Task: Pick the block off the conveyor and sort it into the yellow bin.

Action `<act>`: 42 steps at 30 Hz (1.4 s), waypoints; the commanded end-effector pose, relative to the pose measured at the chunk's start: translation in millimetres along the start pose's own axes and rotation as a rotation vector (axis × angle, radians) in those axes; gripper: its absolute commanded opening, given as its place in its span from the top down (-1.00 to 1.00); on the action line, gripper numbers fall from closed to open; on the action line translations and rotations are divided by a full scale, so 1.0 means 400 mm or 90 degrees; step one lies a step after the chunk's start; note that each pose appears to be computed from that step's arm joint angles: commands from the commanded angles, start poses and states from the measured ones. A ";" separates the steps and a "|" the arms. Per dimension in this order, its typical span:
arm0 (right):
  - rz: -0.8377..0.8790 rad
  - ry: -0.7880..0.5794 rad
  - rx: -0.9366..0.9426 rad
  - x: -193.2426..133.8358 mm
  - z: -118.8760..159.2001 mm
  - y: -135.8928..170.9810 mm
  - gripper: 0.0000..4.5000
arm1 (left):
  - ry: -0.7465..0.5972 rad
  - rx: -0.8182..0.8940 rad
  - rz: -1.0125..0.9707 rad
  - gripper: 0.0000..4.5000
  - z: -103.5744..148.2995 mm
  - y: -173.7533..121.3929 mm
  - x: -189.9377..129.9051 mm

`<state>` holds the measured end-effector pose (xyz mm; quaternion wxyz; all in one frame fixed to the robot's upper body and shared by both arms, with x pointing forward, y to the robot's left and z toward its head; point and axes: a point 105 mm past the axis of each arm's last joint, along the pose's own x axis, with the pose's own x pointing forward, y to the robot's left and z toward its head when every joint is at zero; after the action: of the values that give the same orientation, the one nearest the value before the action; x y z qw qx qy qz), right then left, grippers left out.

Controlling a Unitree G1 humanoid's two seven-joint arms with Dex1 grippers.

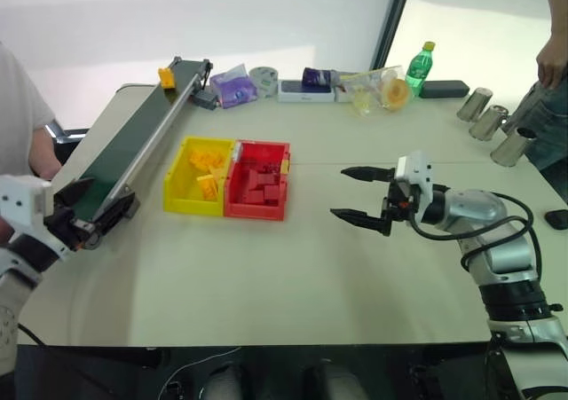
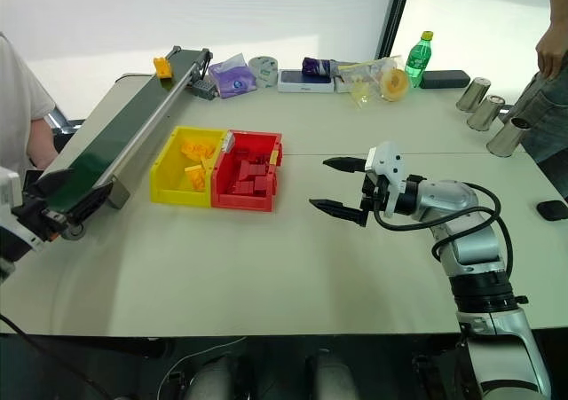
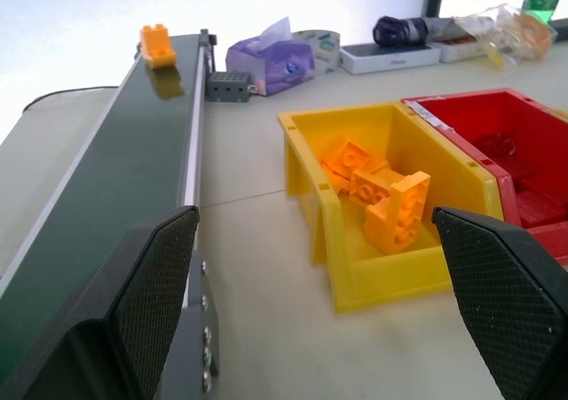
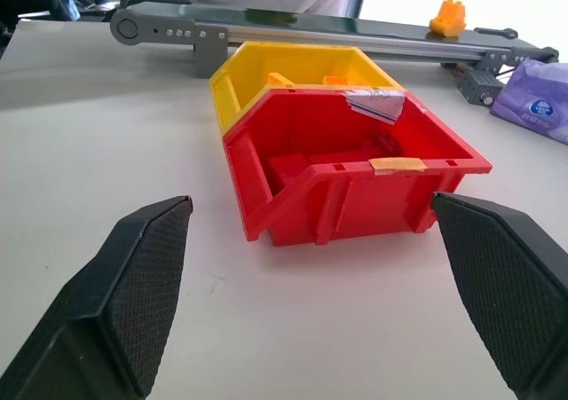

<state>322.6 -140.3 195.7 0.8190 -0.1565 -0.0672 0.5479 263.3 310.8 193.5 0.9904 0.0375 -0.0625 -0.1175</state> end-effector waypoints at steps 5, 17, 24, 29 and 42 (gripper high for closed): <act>0.002 -0.019 -0.013 -0.002 0.015 0.000 -1.00 | -0.066 0.050 0.203 -0.98 -0.003 0.059 -0.080; 0.008 -0.020 -0.017 0.003 0.020 -0.003 -1.00 | -0.079 0.040 0.262 -0.98 -0.013 0.065 -0.107; 0.005 -0.018 -0.017 0.001 0.016 -0.002 -1.00 | -0.084 0.042 0.263 -0.98 -0.008 0.071 -0.100; 0.003 -0.019 -0.016 0.001 0.016 -0.002 -1.00 | -0.079 0.044 0.264 -0.98 -0.013 0.073 -0.098; 0.013 -0.029 -0.017 0.020 0.027 0.003 -1.00 | -0.015 0.029 0.281 -0.98 0.033 0.149 -0.004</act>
<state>323.4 -134.0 191.1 0.8158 -0.1429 -0.0671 0.5563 269.9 363.3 205.9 0.9901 0.0455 -0.0920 0.0953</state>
